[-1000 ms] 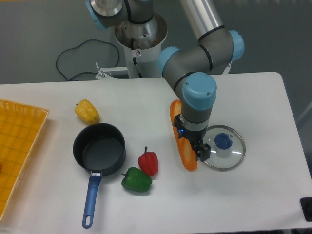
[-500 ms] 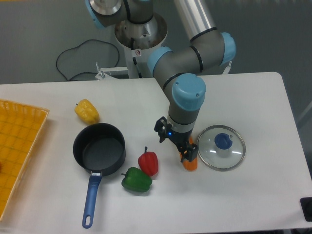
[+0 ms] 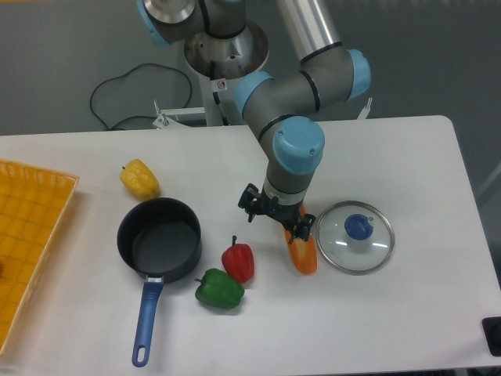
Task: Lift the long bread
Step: 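Lower the open gripper around the baguette's middle, then close the gripper on the baguette and hold it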
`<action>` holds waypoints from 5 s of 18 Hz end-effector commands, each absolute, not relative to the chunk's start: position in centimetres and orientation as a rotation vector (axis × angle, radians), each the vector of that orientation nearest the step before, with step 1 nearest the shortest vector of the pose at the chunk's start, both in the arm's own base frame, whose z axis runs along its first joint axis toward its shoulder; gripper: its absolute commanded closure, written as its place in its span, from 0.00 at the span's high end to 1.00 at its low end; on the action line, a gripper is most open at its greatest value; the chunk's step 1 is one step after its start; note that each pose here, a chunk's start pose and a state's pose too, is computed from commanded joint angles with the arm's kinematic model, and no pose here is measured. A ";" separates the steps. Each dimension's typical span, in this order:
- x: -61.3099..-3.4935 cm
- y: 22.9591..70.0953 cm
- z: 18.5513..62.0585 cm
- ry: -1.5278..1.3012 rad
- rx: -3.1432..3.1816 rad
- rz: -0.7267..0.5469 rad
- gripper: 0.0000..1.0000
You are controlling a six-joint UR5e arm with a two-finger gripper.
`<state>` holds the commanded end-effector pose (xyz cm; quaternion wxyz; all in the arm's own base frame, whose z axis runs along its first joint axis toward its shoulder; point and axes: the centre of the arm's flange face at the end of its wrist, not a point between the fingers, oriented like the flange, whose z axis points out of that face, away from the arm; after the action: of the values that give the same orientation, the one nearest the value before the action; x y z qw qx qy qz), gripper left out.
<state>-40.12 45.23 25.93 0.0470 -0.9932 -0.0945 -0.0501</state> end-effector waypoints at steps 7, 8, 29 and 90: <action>-41.3 45.9 24.6 -0.296 -3.033 -0.157 1.00; -41.6 46.1 24.6 -0.296 -3.032 -0.155 1.00; -46.7 46.8 21.2 -0.338 -3.080 -0.098 1.00; -46.4 47.4 18.1 -0.312 -3.160 -0.094 0.80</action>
<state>-46.37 47.38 18.13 -0.0173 -0.9946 -0.0981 -0.0294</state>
